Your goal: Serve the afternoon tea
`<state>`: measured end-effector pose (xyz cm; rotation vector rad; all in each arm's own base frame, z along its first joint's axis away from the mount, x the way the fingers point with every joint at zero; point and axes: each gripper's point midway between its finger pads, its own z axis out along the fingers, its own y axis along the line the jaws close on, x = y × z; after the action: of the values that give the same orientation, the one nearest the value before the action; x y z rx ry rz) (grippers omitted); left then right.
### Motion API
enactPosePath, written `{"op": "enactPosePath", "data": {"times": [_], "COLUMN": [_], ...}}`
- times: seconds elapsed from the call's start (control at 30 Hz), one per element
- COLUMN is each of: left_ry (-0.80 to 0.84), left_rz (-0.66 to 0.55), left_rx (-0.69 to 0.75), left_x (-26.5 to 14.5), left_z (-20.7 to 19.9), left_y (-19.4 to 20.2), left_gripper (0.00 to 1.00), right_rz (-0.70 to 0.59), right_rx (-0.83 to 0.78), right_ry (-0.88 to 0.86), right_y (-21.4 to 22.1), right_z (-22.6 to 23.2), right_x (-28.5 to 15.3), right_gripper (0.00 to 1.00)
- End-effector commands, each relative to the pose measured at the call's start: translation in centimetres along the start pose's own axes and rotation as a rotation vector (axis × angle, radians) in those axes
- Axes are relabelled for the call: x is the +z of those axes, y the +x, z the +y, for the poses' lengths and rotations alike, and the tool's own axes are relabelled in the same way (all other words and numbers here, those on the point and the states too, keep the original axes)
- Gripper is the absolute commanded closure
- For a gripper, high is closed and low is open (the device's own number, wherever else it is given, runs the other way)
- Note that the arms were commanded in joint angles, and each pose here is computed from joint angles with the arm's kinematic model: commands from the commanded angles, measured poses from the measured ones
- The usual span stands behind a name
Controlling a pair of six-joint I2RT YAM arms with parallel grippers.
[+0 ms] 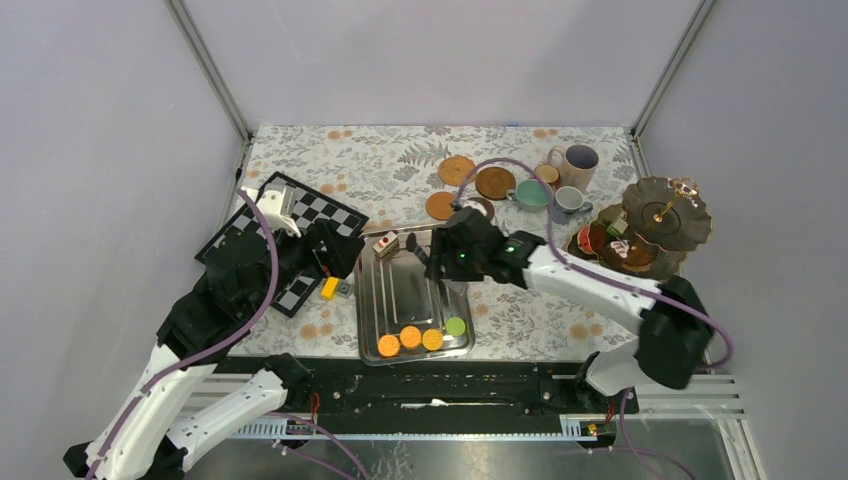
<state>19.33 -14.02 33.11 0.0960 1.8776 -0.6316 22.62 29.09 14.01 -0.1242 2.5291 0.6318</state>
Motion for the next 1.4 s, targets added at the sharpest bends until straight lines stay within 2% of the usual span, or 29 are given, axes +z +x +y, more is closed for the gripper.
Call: {"op": "enactPosePath", "data": {"times": [0.0, 0.2, 0.33, 0.63, 1.0, 1.37], "left_ry": [0.02, 0.028, 0.023, 0.018, 0.038, 0.034], "left_rz": [-0.062, -0.067, -0.076, -0.105, -0.121, -0.121], "left_rx": [-0.004, 0.026, 0.045, 0.068, 0.069, 0.078], "left_x": [-1.1, -1.6, -2.2, -3.8, -4.7, -5.0], "left_z": [-0.5, -0.5, -0.2, 0.3, 0.2, 0.5], "left_y": [-1.9, -2.0, -2.1, -2.5, -2.7, -2.4], "left_gripper": [0.01, 0.01, 0.01, 0.01, 0.01, 0.01], "right_rz": [-0.063, -0.064, -0.079, -0.097, -0.12, -0.111], "right_rx": [0.225, 0.246, 0.239, 0.119, 0.031, -0.047], "right_ry": [-0.085, -0.033, 0.069, 0.264, 0.435, 0.516], "right_y": [-2.0, -1.2, -0.7, -0.1, -0.5, -0.6], "right_z": [5.2, 8.6, 9.1, 11.0, 10.2, 10.1], "right_x": [2.9, 6.1, 8.0, 9.6, 10.9, 12.0], "right_gripper": [0.27, 0.26, 0.25, 0.25, 0.29, 0.33]}}
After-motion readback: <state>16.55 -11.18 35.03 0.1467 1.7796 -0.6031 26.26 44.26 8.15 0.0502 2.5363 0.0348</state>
